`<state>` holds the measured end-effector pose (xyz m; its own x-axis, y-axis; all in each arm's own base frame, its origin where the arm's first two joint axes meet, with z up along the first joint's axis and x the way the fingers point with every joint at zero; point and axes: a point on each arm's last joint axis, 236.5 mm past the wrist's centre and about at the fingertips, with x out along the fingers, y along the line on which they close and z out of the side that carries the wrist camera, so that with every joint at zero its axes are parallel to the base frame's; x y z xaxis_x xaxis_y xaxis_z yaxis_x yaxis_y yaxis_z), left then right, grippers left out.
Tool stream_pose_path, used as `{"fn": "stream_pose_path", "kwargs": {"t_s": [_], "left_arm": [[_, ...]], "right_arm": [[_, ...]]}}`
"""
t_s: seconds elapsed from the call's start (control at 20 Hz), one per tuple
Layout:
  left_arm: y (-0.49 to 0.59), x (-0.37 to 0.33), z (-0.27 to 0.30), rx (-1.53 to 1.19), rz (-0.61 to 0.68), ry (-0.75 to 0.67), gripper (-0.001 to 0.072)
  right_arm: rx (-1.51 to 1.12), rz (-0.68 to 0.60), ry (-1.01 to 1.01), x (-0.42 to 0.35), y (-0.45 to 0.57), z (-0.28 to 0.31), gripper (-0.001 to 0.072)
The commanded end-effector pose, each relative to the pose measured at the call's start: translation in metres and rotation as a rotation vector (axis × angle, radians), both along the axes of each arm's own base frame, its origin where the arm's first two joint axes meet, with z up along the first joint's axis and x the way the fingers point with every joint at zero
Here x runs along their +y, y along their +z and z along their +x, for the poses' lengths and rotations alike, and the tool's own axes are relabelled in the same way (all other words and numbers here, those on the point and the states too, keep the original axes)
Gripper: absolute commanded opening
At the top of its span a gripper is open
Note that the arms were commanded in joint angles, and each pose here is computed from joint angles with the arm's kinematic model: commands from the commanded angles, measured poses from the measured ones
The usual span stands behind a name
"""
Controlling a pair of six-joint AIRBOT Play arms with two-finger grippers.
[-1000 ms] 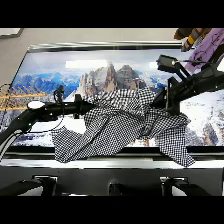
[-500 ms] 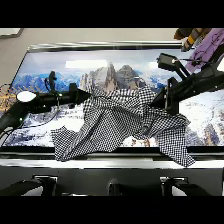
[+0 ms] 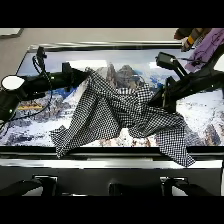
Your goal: Fold the clothes and pants, and hang the long-sleeved shirts on hangers.
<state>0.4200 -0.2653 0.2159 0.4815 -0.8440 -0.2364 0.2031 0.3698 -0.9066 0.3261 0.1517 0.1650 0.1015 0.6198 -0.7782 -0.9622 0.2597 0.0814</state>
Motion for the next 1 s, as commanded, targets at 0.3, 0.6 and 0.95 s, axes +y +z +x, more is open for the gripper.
{"fn": "stream_pose_path", "kwargs": {"t_s": [0.3, 0.6, 0.95], "left_arm": [[0.005, -0.071, -0.045, 0.005, -0.011, -0.165, 0.0025], [-0.034, -0.089, -0.058, 0.016, 0.110, -0.234, 0.0025], [-0.047, -0.080, -0.056, -0.014, 0.190, -0.246, 0.0485]], "right_arm": [[-0.024, 0.014, 0.057, 0.042, -0.019, 0.016, 0.0023], [-0.093, 0.018, 0.062, 0.052, -0.005, 0.015, 0.0023], [-0.148, 0.005, 0.061, 0.047, 0.012, 0.007, 0.0023]]}}
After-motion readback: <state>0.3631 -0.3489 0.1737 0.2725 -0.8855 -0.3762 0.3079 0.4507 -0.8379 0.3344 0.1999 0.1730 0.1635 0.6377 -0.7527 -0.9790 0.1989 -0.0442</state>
